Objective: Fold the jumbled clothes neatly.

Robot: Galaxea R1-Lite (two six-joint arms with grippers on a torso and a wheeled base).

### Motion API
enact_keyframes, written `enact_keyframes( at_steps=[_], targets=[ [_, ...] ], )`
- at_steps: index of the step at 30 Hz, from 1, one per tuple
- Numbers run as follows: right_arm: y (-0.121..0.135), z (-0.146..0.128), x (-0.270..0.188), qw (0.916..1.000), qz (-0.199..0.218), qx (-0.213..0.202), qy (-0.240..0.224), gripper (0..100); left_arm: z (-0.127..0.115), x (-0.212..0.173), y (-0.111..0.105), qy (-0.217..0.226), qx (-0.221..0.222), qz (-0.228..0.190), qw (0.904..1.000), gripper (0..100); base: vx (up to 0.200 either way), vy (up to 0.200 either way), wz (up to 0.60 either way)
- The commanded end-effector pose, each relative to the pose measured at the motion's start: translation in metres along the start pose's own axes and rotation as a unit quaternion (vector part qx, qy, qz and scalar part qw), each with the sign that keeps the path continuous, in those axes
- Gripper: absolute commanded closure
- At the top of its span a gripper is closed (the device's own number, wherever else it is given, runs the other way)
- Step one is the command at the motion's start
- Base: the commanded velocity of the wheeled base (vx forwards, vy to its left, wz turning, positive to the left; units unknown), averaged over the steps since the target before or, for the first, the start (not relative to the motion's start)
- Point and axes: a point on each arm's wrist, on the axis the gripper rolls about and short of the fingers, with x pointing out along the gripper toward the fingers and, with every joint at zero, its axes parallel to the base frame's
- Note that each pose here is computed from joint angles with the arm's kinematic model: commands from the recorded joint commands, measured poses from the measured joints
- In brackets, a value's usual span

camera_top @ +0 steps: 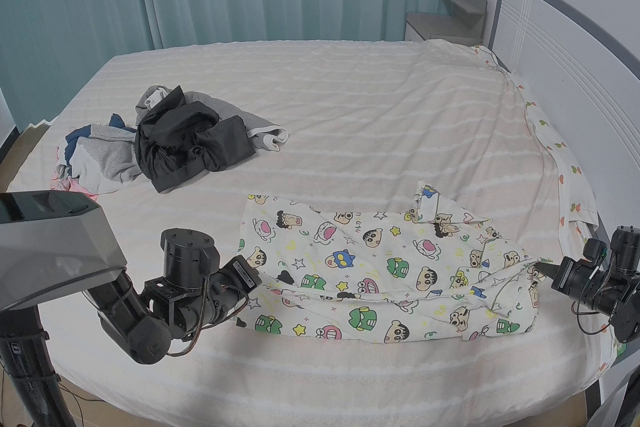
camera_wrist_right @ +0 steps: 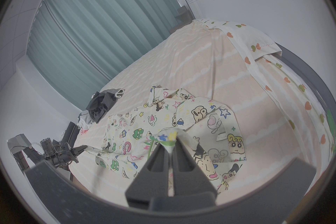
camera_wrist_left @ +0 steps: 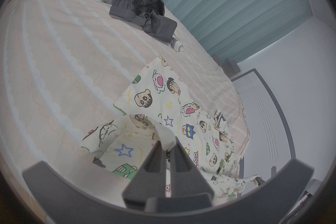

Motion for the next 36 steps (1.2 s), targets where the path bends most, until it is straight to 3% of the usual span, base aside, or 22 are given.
enact_keyframes(
  at_steps=[1, 11, 28, 36],
  targets=[
    [-0.006, -0.001, 0.013, 0.9999, -0.005, 0.006, 0.012, 100, -0.001, 0.015, 0.006, 0.001, -0.002, 0.01, 0.9999, 100, 0.0, 0.0, 0.0],
    [-0.01, 0.005, 0.029, 0.9999, -0.002, 0.001, 0.01, 100, -0.002, 0.032, 0.005, 0.0, -0.004, 0.007, 1.0, 100, 0.0, 0.0, 0.0],
    [-0.02, 0.008, 0.069, 0.9998, -0.013, -0.005, 0.011, 100, 0.002, 0.057, 0.025, -0.005, -0.014, 0.036, 0.9992, 100, 0.0, 0.0, 0.0],
    [-0.022, 0.011, 0.081, 0.9999, -0.009, -0.007, 0.007, 100, 0.002, 0.069, 0.025, 0.002, -0.013, 0.046, 0.9988, 100, 0.0, 0.0, 0.0]
  ],
)
